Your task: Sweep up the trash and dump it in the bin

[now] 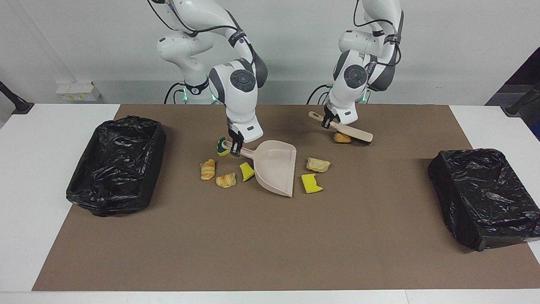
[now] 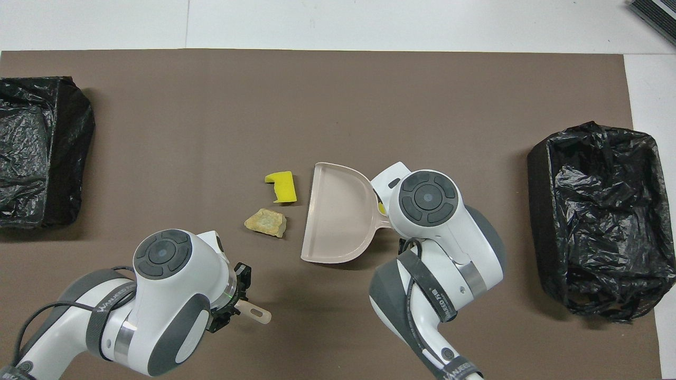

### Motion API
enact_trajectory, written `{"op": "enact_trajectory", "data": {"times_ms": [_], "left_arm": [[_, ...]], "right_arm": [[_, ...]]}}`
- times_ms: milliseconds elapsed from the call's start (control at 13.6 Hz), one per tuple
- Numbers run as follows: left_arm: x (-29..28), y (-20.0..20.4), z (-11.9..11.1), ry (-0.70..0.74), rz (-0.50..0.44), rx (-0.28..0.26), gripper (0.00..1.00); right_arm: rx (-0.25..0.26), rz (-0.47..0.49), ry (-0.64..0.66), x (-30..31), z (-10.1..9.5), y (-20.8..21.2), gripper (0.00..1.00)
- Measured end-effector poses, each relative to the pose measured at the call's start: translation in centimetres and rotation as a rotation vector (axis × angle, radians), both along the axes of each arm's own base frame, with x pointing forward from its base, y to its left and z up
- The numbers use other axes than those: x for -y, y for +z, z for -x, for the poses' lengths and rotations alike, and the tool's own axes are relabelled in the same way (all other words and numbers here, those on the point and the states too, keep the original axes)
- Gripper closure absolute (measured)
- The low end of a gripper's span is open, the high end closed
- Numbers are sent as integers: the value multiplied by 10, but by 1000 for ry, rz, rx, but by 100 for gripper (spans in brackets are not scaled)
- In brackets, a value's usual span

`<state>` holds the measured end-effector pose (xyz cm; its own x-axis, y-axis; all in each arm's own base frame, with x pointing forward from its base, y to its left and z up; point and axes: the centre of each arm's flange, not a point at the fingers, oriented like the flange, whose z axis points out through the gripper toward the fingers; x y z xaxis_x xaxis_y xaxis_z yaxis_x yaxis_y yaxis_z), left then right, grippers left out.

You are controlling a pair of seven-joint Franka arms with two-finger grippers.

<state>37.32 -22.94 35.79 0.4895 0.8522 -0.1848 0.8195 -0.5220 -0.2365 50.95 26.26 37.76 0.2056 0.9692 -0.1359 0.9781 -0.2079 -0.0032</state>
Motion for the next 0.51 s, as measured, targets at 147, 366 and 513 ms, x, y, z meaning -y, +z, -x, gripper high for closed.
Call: {"op": "enact_trajectory", "data": {"times_ms": [147,366,513], "left_arm": [[3,7,-9,-44,34,41,73],[18,25,-41,-88,80,105,73],[21,42,-61,-91,95,123,73]], "right_arm": [[0,0,0,0,0,0,68],[0,0,0,0,0,0,68],[-1,0,0,0,0,0,68]]}}
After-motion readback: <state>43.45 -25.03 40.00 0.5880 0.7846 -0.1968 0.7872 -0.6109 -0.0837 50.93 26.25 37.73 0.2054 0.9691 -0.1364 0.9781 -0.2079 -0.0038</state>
